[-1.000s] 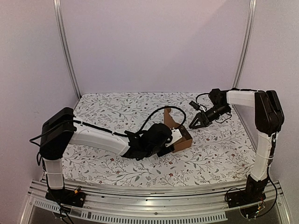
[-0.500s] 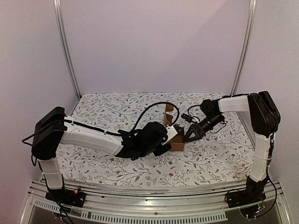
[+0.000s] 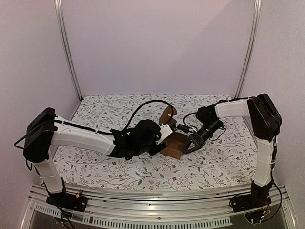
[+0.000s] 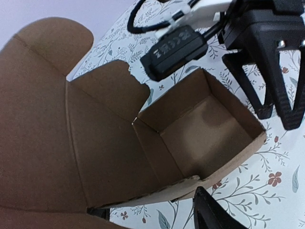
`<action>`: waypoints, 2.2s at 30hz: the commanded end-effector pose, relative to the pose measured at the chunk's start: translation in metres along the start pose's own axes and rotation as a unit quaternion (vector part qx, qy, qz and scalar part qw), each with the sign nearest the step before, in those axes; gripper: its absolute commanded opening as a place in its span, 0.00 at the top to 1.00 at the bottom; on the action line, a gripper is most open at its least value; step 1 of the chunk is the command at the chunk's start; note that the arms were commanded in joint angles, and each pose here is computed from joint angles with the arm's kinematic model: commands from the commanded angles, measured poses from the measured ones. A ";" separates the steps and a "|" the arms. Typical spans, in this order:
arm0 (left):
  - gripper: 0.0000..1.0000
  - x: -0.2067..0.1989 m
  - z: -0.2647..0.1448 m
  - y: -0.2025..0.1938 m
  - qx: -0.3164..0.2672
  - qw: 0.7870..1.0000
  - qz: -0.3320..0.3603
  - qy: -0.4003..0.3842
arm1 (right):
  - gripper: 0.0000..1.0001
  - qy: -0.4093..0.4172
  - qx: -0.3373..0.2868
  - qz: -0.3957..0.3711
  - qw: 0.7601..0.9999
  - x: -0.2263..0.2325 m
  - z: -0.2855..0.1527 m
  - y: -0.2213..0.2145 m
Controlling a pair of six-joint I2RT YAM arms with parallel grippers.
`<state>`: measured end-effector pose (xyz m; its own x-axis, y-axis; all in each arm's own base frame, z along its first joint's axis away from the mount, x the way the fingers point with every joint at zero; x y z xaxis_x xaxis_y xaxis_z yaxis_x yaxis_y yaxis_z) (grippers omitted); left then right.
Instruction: Fold the paper box
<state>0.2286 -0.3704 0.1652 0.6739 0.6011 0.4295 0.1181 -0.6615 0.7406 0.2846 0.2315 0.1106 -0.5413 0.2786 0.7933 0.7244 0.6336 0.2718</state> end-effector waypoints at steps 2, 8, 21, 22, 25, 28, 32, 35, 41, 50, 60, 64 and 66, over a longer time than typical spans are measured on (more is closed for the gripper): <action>0.41 0.010 0.002 -0.001 -0.005 1.000 0.009 -0.007 | 0.48 -0.047 -0.025 -0.053 0.997 0.023 -0.064 -0.001; 0.43 0.010 0.007 0.007 -0.010 1.000 0.011 -0.006 | 0.47 -0.060 -0.050 -0.089 0.993 0.032 -0.094 0.019; 0.46 -0.001 0.013 0.010 -0.011 0.999 0.035 -0.003 | 0.53 -0.090 -0.223 -0.103 0.965 -0.008 -0.115 0.108; 0.46 -0.003 0.014 0.010 -0.011 0.999 0.037 -0.001 | 0.53 -0.086 -0.224 -0.101 0.965 -0.012 -0.112 0.110; 0.46 -0.006 0.018 0.011 -0.014 0.999 0.043 0.005 | 0.53 -0.062 -0.230 -0.101 0.966 -0.017 -0.103 0.115; 0.46 -0.010 0.022 0.012 -0.014 0.999 0.050 0.011 | 0.53 -0.053 -0.231 -0.105 0.966 -0.016 -0.097 0.117; 0.46 -0.013 0.024 0.013 -0.015 0.998 0.052 0.012 | 0.55 -0.044 -0.223 -0.117 0.967 -0.010 -0.087 0.117; 0.46 -0.013 0.024 0.014 -0.016 0.998 0.051 0.015 | 0.58 -0.050 -0.215 -0.134 0.966 -0.006 -0.081 0.115; 0.46 -0.010 0.021 0.016 -0.019 0.998 0.052 0.019 | 0.62 -0.066 -0.209 -0.153 0.964 -0.003 -0.081 0.109; 0.46 -0.008 0.020 0.019 -0.026 0.998 0.051 0.020 | 0.58 -0.138 -0.190 -0.244 0.941 0.012 -0.098 0.085; 0.46 -0.007 0.020 0.022 -0.029 0.998 0.049 0.021 | 0.59 -0.156 -0.184 -0.270 0.932 0.018 -0.093 0.101; 0.46 -0.006 0.020 0.023 -0.030 0.998 0.050 0.022 | 0.63 -0.163 -0.172 -0.281 0.930 0.021 -0.085 0.103; 0.46 -0.006 0.020 0.023 -0.030 0.998 0.050 0.022 | 0.65 -0.172 -0.167 -0.286 0.928 0.023 -0.083 0.104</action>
<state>0.2420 -0.3924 0.1576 0.6533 0.5454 0.5251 0.0304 -0.7119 0.7016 0.3825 0.2356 0.2084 -0.9304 0.2162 0.2960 0.3647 0.4650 0.8067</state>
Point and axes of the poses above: each gripper's point midway between its finger pads, its own z axis out along the fingers, its own x axis along the line the jaws close on, y = z × x, the point moved 8 cm from there along -z, back along the fingers, and after that the axes turned 4 degrees about -z, right-handed, at the moved point
